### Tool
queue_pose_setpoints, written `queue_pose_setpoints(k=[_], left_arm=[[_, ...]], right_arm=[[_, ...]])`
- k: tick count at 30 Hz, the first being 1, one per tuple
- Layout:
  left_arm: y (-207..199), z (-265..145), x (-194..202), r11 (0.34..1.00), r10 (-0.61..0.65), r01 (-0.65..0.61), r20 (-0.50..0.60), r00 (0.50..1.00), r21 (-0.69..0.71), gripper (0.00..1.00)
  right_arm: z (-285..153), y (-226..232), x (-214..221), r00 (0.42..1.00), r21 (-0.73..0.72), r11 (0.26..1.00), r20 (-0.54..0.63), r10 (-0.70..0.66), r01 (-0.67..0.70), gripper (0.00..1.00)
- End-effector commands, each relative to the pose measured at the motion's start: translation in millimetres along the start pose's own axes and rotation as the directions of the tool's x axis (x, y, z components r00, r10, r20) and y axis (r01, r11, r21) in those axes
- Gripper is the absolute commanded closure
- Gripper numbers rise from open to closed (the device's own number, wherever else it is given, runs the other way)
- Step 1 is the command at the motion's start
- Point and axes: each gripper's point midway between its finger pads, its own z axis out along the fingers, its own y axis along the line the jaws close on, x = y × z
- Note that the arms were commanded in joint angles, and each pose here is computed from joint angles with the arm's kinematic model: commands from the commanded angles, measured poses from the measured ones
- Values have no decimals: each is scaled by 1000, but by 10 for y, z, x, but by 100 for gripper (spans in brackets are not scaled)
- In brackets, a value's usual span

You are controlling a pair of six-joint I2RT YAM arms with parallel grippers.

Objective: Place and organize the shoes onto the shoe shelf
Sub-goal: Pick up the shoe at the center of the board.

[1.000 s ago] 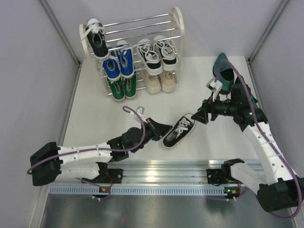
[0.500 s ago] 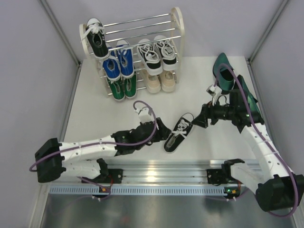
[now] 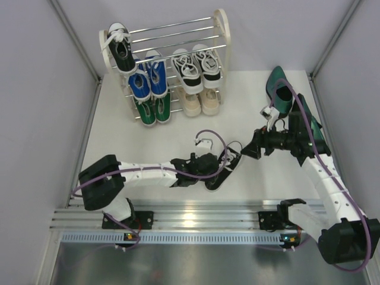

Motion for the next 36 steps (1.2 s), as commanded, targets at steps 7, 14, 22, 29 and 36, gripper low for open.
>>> queue_pose_setpoints(k=[7,14,22,29,36], left_arm=[[-208,158,4,995,94,-93,-41,995,35,40],[-193,-215,-269,994,59,-64,52,997,90,36],[-92,-378,-87,986,73,-73,7,997,150,32],[-195,-305,18,978,120,-111,-46,992,178,32],[-214,-119,15,973,211,-205,-52,976,107,33]], right_arm=[[-38,-19,-133,999,13,999,42,-32,31,25],[-26,-26,-121,999,9,1000,40,-25,25,26],[-21,-23,-126,999,7,1000,39,-24,24,25],[-20,-36,-131,999,11,1000,40,-23,23,26],[-28,-53,-121,999,21,999,39,-25,25,25]])
